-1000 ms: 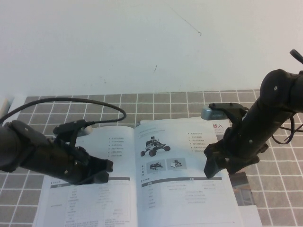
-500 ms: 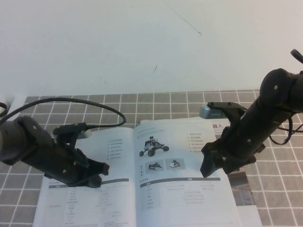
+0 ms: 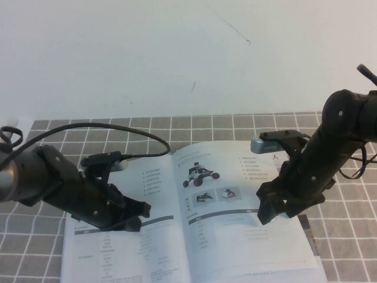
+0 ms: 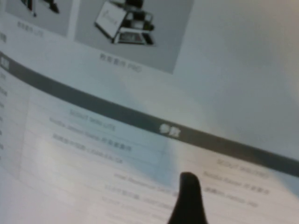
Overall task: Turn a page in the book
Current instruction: Open the closed book
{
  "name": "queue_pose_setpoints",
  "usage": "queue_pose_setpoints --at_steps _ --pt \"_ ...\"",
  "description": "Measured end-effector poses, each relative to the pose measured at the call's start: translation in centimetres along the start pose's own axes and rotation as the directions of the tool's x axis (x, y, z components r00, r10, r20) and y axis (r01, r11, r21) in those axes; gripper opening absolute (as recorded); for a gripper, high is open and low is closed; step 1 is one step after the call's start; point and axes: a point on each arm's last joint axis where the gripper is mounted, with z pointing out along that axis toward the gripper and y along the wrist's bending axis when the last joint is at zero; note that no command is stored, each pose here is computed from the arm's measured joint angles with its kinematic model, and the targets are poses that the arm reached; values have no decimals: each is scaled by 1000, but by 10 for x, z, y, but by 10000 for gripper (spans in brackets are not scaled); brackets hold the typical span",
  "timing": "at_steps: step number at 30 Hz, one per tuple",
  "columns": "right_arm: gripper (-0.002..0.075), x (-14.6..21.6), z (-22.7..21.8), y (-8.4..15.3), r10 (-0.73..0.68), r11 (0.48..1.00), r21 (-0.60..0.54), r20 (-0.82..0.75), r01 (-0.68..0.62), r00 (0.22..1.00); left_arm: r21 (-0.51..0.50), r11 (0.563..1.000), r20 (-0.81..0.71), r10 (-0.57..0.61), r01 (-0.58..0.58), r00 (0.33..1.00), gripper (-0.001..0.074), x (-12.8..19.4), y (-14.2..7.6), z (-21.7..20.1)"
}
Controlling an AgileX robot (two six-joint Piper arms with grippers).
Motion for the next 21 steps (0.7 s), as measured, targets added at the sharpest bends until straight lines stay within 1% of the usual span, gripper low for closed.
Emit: queue_pose_setpoints --at_steps 2,5,12,16,21 --pt "510 0 0 0 5 1000 0 0 -5 1000 1 1000 0 23 -23 1000 -4 0 -7 4" --pt "506 0 1 0 7 1000 2 -2 -7 1000 4 1000 3 30 -30 1000 -4 1 -11 5" --pt "503 -4 2 -7 -8 998 68 33 6 999 -4 999 -5 32 -32 999 -4 2 -10 6" --pt "503 -7 2 -9 -16 996 91 75 9 997 -4 1000 -7 31 -31 999 -4 1 -10 5" --pt "503 -8 2 -11 -32 993 115 82 23 996 -4 999 -10 33 -33 999 -4 2 -10 5"
